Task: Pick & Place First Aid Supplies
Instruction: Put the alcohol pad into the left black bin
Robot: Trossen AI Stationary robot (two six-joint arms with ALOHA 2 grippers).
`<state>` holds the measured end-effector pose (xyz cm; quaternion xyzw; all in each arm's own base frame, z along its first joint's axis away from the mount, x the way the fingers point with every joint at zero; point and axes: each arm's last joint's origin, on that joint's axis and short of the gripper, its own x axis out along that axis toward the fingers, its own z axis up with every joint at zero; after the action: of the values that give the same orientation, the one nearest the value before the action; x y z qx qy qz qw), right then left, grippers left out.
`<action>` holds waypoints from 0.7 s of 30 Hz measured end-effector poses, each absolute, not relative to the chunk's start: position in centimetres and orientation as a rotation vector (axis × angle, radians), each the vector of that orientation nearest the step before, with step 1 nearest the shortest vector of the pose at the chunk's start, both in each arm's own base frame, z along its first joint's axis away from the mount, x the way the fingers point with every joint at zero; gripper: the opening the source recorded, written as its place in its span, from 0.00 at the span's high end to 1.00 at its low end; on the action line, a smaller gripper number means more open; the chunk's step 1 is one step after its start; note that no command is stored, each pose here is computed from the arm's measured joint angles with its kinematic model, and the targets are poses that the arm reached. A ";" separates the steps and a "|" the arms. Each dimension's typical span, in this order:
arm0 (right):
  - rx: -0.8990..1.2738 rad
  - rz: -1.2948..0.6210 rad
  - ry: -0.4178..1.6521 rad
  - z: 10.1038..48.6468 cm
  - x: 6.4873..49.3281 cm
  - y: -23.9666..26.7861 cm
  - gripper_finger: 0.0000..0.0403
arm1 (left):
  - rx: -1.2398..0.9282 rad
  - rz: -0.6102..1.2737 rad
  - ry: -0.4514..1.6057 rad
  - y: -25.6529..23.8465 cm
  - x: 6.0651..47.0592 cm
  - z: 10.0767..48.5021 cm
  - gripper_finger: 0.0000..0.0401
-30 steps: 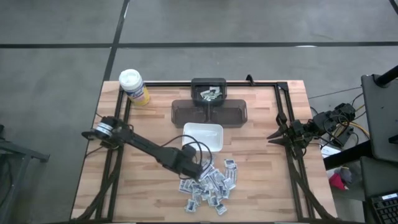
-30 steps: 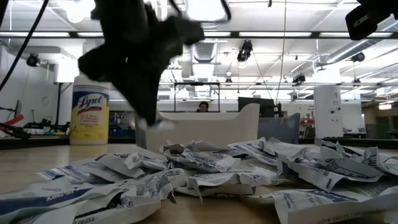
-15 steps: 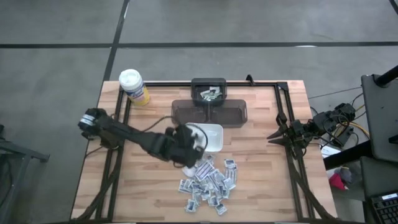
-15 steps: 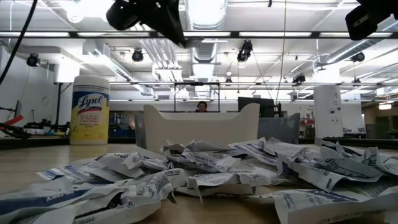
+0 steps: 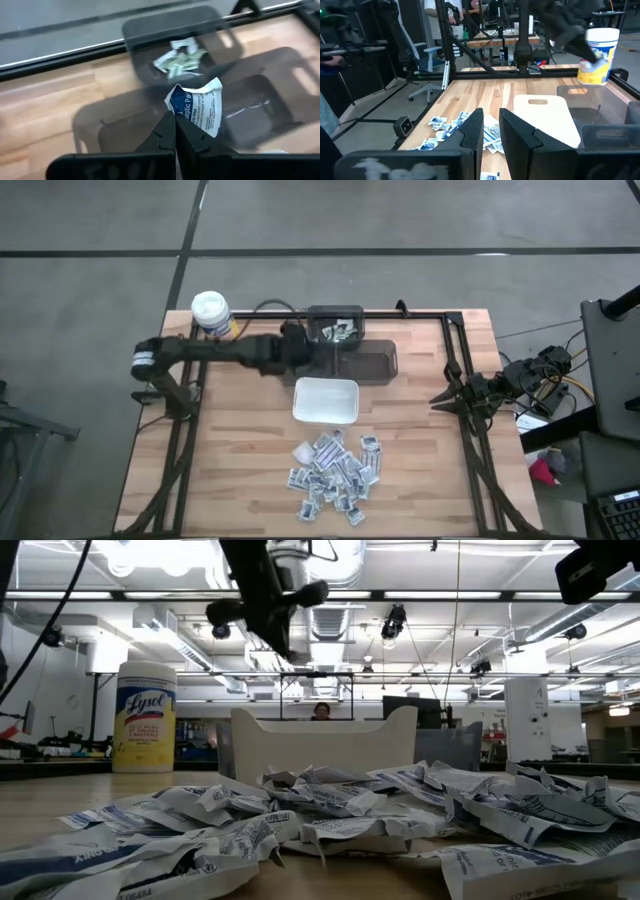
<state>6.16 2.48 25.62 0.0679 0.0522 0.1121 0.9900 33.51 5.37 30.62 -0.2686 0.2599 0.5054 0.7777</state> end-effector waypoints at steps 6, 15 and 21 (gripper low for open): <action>0.099 0.198 0.098 25.6 6.2 2.4 0.85 | -0.600 1.102 0.653 8.8 33.3 29.6 1.00; 0.094 0.166 0.095 25.6 6.2 2.3 0.85 | -0.651 1.131 0.790 10.2 33.8 25.0 1.00; 0.093 0.165 0.095 25.6 6.2 2.3 0.85 | -0.691 1.139 0.856 10.0 33.5 22.2 1.00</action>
<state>6.20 2.31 25.62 0.0466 0.0472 0.0824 0.9944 33.54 9.97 22.19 -0.3104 0.3849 0.5118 0.7025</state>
